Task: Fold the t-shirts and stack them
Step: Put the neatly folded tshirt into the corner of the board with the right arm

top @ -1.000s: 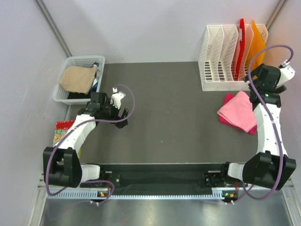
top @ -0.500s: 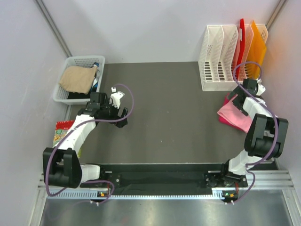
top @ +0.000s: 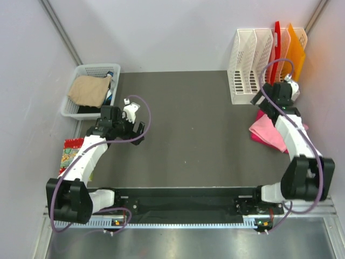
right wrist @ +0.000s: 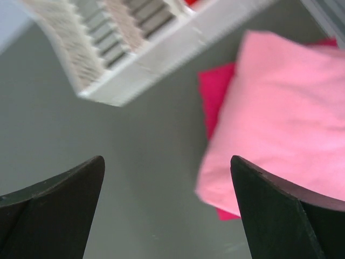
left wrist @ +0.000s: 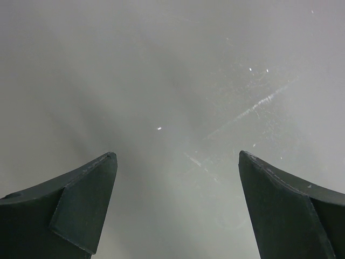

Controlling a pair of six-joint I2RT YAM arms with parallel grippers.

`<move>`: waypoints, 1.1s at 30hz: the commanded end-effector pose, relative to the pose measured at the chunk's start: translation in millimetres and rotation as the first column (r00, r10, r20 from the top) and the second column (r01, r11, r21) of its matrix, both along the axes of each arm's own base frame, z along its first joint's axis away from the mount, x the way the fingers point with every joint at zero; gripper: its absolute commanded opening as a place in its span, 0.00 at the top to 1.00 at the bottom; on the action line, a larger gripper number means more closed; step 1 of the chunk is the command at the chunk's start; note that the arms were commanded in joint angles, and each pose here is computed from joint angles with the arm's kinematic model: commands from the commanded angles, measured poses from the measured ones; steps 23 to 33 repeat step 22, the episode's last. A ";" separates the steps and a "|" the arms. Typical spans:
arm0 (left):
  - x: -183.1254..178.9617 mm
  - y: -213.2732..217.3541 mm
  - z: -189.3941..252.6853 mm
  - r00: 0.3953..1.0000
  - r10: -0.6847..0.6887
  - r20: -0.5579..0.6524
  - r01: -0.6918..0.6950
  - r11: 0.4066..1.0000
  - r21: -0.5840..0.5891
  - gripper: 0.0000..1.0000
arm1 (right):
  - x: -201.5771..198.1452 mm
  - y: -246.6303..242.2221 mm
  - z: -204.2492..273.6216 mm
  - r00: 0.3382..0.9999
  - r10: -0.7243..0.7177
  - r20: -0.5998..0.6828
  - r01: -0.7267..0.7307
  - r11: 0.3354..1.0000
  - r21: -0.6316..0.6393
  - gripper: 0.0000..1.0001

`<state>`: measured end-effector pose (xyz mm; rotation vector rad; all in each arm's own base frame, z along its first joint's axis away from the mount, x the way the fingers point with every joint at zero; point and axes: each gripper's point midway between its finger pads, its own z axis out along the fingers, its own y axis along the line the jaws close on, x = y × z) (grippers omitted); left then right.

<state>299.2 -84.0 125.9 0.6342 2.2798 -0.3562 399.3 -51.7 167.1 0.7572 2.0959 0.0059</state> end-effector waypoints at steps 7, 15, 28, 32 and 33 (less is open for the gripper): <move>18.8 9.6 22.0 0.988 0.111 0.110 -0.109 0.994 -0.021 0.01 | -28.7 102.8 122.4 0.831 0.347 0.435 -0.363 0.931 -0.050 0.00; 18.5 17.2 20.1 0.979 0.151 0.137 -0.151 0.989 -0.009 0.01 | -69.9 177.6 98.4 0.708 0.503 0.495 -0.541 0.837 -0.077 0.00; 16.3 20.0 15.2 0.975 0.167 0.146 -0.168 0.986 -0.009 0.01 | -79.6 228.1 94.4 0.666 0.606 0.434 -0.612 0.777 -0.145 0.00; 16.3 20.0 15.2 0.975 0.167 0.146 -0.168 0.986 -0.009 0.01 | -79.6 228.1 94.4 0.666 0.606 0.434 -0.612 0.777 -0.145 0.00; 16.3 20.0 15.2 0.975 0.167 0.146 -0.168 0.986 -0.009 0.01 | -79.6 228.1 94.4 0.666 0.606 0.434 -0.612 0.777 -0.145 0.00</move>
